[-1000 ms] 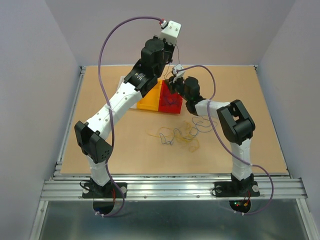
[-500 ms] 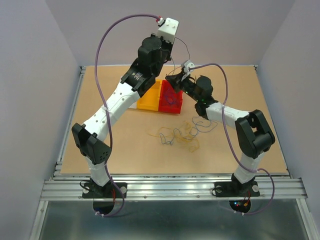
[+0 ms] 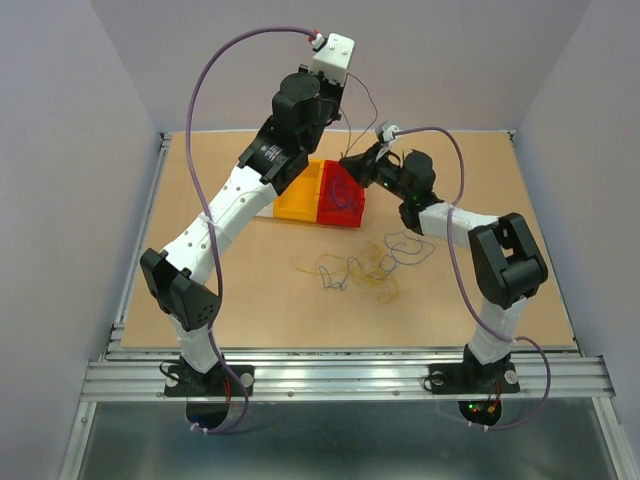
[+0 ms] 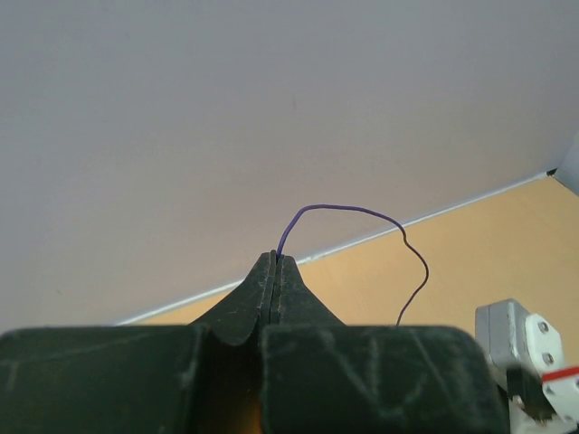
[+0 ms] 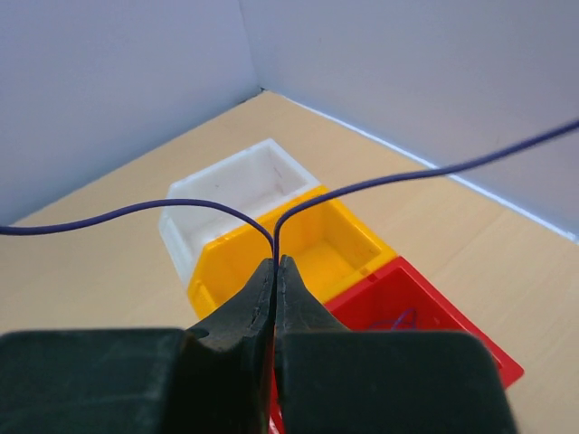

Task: Untangle the cables

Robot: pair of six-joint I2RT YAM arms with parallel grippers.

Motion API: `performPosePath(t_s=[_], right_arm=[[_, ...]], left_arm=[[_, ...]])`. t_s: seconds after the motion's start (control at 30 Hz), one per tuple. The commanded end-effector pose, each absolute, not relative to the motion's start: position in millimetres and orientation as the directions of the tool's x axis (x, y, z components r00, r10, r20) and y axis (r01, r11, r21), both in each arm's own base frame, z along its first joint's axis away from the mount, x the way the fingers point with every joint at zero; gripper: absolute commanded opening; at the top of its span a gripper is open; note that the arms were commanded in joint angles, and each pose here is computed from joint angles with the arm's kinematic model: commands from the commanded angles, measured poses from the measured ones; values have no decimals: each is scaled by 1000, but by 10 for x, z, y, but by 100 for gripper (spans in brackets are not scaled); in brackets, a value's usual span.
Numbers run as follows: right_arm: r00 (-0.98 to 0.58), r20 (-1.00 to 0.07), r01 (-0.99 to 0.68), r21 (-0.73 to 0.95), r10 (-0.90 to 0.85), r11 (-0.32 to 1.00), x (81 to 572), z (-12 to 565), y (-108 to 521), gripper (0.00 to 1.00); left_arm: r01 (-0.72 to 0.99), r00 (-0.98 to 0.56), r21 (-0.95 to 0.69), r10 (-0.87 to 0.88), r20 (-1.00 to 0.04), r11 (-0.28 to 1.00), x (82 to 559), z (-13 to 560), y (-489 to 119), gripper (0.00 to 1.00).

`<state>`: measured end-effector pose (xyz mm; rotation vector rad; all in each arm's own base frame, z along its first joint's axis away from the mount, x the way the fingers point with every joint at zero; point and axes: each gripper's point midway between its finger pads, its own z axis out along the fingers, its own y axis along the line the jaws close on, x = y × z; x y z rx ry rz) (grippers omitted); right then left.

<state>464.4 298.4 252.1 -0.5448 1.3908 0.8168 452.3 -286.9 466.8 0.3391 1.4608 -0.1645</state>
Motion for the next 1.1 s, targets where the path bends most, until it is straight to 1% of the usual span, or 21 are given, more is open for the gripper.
performPosePath(t_s=[0.0, 0.07, 0.23, 0.37, 0.6, 0.7, 0.9, 1.07], right_arm=[[-40, -972, -789, 172, 230, 589, 4882, 2460, 2924, 1], [-35, -967, -787, 183, 254, 589, 5027, 2499, 2905, 1], [-86, -949, -736, 265, 303, 622, 5475, 2229, 2737, 1], [-73, -946, -694, 275, 315, 665, 5649, 2150, 2676, 1], [-42, -959, -630, 242, 280, 738, 5734, 2009, 2542, 1], [-24, -965, -592, 225, 262, 774, 5784, 1966, 2472, 0], [-10, -980, -556, 172, 200, 814, 5792, 1838, 2518, 1], [6, -991, -549, 111, 137, 829, 5734, 1736, 2699, 1]], left_arm=[[293, 212, 70, 6, -977, 954, 4366, 5225, -2721, 0], [285, 209, 76, 16, -978, 955, 4413, 5191, -2734, 0], [257, 207, 105, 52, -977, 961, 4534, 5112, -2768, 0], [238, 216, 120, 68, -974, 964, 4583, 5100, -2770, 0], [246, 170, 144, 104, -980, 958, 4767, 4762, -2895, 0], [221, 166, 146, 110, -980, 964, 4862, 4715, -2856, 0], [175, 189, 116, 82, -979, 978, 5030, 4857, -2704, 0], [130, 230, 100, 68, -971, 986, 5037, 5104, -2559, 0]])
